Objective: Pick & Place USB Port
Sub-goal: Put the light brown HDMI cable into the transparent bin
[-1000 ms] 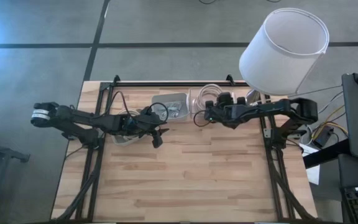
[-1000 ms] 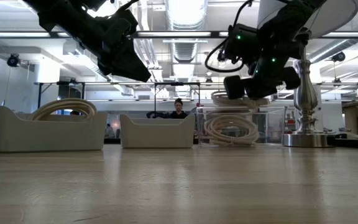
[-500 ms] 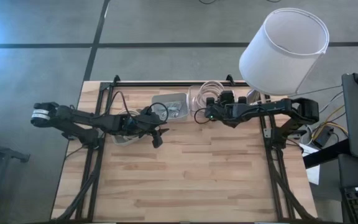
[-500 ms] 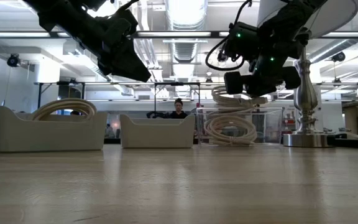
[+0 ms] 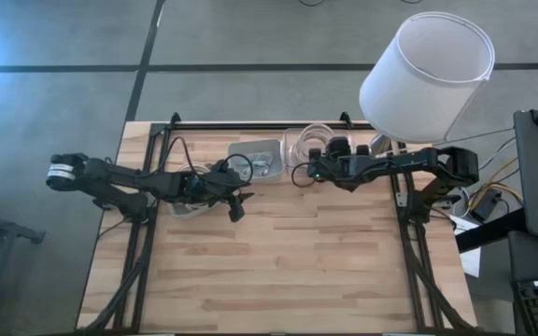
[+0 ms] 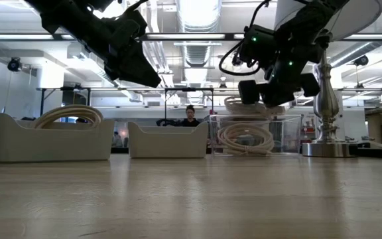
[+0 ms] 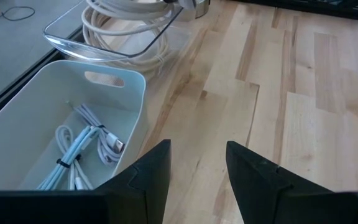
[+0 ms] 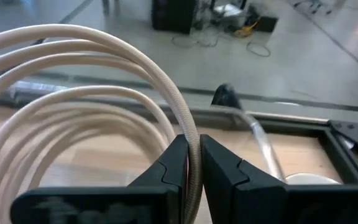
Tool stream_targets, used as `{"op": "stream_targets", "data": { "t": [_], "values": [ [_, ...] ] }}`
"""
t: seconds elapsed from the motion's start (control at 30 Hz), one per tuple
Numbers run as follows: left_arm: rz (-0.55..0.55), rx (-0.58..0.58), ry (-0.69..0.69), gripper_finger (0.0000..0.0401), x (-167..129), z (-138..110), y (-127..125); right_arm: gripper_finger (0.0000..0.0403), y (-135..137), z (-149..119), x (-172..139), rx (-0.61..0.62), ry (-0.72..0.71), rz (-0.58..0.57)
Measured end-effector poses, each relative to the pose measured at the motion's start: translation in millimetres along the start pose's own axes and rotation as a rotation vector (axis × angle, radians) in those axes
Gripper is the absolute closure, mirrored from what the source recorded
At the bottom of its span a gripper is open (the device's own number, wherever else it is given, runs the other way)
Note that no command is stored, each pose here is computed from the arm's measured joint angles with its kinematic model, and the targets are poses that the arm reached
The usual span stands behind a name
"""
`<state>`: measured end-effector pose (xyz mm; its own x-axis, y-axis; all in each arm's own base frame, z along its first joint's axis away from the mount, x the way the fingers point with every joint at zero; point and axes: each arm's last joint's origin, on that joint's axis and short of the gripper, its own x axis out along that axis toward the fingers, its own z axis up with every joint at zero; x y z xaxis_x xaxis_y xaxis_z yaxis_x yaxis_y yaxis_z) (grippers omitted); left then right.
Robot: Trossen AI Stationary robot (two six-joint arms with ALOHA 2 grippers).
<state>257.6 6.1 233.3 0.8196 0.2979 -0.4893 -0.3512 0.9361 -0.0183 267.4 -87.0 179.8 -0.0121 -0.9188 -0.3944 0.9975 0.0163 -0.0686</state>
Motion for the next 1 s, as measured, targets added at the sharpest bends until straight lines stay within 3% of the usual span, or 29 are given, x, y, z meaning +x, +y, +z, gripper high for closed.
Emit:
{"op": "stream_targets", "data": {
  "t": [0.2, 0.47, 0.67, 0.87, 1.0],
  "values": [
    [0.0, 0.017, 0.0, 0.0243, 0.0, 0.0, 0.0, 0.0359, 0.4, -0.5, 0.0, -0.016, 0.019, 0.012],
    [0.0, 0.017, 0.0, 0.0243, 0.0, 0.0, -0.1, 0.031, -0.4, 2.3, -1.7, -0.037, 0.02, 0.021],
    [0.0, 0.018, 0.001, 0.0243, 0.0, -0.1, 0.0, 0.0285, 4.1, 10.1, -4.3, -0.154, 0.033, 0.054],
    [0.0, 0.018, 0.001, 0.0243, 0.0, -0.1, -0.1, 0.0287, 11.2, 17.2, -11.3, -0.318, 0.1, 0.167],
    [0.0, 0.018, 0.001, 0.0243, 0.0, -0.1, 0.0, 0.0299, 11.6, 29.6, -19.7, -0.282, 0.099, 0.216]
  ]
}}
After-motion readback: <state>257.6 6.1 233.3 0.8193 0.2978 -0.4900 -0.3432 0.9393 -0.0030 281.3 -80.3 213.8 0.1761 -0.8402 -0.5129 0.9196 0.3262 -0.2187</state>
